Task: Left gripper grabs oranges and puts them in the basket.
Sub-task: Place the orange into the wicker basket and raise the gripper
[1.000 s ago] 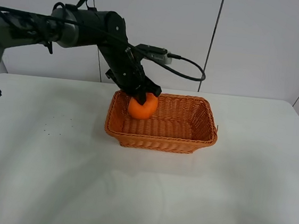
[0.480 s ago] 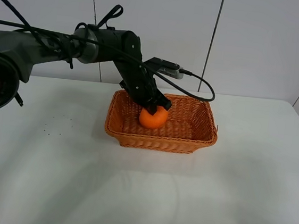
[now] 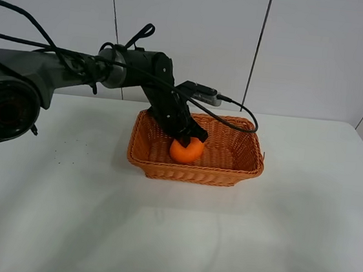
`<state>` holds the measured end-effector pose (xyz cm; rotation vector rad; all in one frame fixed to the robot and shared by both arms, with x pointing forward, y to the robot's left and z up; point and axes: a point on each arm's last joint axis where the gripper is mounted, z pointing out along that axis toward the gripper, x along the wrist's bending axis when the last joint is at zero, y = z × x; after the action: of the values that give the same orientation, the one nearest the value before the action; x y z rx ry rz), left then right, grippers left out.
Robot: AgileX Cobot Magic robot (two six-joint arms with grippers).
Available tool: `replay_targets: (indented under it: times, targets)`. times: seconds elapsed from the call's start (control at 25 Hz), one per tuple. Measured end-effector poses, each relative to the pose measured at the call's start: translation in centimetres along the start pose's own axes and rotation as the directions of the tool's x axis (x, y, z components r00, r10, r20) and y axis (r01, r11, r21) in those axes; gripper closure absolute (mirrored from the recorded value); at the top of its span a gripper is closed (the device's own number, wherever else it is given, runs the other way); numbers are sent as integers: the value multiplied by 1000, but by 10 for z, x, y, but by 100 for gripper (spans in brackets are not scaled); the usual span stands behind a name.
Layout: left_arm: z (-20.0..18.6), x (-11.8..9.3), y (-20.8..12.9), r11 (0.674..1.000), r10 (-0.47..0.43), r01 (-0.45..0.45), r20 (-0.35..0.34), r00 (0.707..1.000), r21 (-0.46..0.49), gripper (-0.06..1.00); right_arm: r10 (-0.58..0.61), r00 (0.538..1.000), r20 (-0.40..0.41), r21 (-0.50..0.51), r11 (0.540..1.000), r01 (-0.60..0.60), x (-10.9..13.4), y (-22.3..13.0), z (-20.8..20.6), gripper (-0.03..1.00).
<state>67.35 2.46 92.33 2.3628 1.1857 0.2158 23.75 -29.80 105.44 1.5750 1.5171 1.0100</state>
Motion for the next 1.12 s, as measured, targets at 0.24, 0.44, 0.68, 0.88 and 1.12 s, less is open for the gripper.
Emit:
replay_targets:
  times: [0.24,0.44,0.68,0.88,1.12]
  targets:
    - [0,0,0,1000,19,-19,1,1000,-1,74,0,1000,0,0,1000,0,0,0,0,27]
    - [0,0,-1,1000,22,-22,3,1000,8,30,0,1000,0,0,1000,0,0,0,0,27]
    - [0,0,-1,1000,22,-22,3,1000,9,2,0,1000,0,0,1000,0,0,0,0,27]
    - [0,0,-2,999,31,-31,-2,1000,20,0,0,1000,0,0,1000,0,0,0,0,27]
    - [-12,5,1,996,85,-83,-68,994,30,0,0,1000,0,0,1000,0,0,0,0,27]
